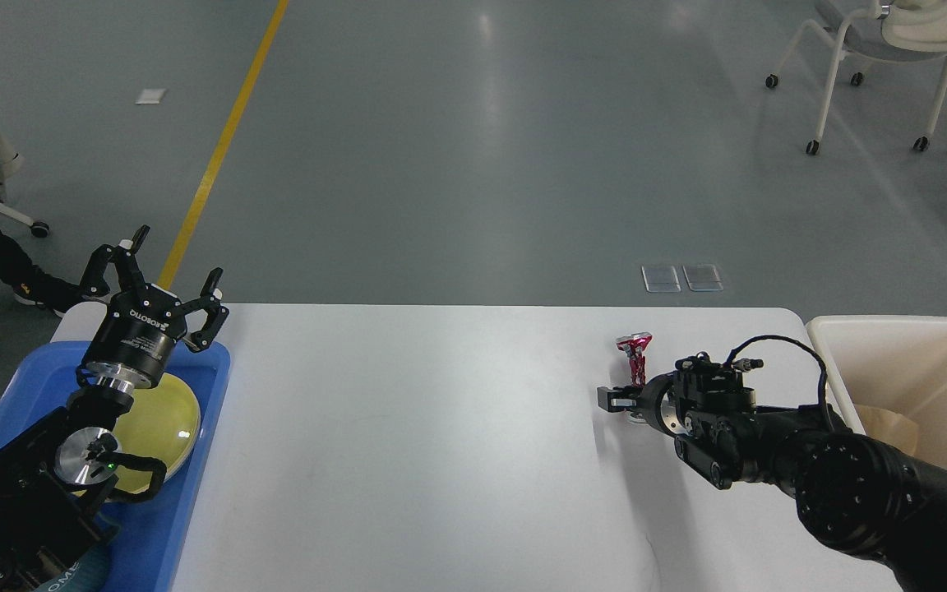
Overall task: Tidy desktop
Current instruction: 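Lift the red can and drop it into the bin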
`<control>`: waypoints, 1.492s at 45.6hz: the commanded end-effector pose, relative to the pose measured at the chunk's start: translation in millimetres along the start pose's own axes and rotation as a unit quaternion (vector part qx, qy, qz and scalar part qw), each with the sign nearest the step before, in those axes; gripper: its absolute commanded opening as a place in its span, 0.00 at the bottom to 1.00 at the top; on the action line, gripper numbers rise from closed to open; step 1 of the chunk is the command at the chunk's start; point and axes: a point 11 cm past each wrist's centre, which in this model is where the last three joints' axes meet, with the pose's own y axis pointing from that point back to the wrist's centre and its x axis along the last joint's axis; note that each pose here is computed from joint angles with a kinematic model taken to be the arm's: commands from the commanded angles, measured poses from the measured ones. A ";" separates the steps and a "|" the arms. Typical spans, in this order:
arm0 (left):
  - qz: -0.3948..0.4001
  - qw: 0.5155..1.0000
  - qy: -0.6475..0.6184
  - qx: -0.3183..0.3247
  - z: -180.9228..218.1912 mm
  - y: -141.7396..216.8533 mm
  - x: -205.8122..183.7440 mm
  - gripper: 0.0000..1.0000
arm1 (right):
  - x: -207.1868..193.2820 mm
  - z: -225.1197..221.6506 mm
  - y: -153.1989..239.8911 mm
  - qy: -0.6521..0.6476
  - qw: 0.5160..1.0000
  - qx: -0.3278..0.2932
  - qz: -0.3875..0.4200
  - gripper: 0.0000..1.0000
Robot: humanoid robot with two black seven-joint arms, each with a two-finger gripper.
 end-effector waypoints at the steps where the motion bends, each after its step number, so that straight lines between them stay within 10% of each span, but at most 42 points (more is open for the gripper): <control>1: 0.000 1.000 0.000 0.000 0.0 0.0 0.0 1.00 | 15.3 1.5 3.1 0.004 1.000 0.002 0.008 0.00; 23: 0.000 1.000 0.000 0.000 0.0 0.0 0.0 1.00 | 124.5 90.3 92.9 -0.006 0.999 -0.037 0.018 0.00; 49: 0.000 1.000 0.000 0.001 -0.2 0.0 0.0 1.00 | 242.3 103.8 329.3 -0.109 0.987 0.052 -0.108 0.00; 68: 0.000 1.000 0.000 -0.001 0.3 0.0 0.0 1.00 | 212.4 203.2 364.7 -0.130 0.983 -0.044 -0.118 0.00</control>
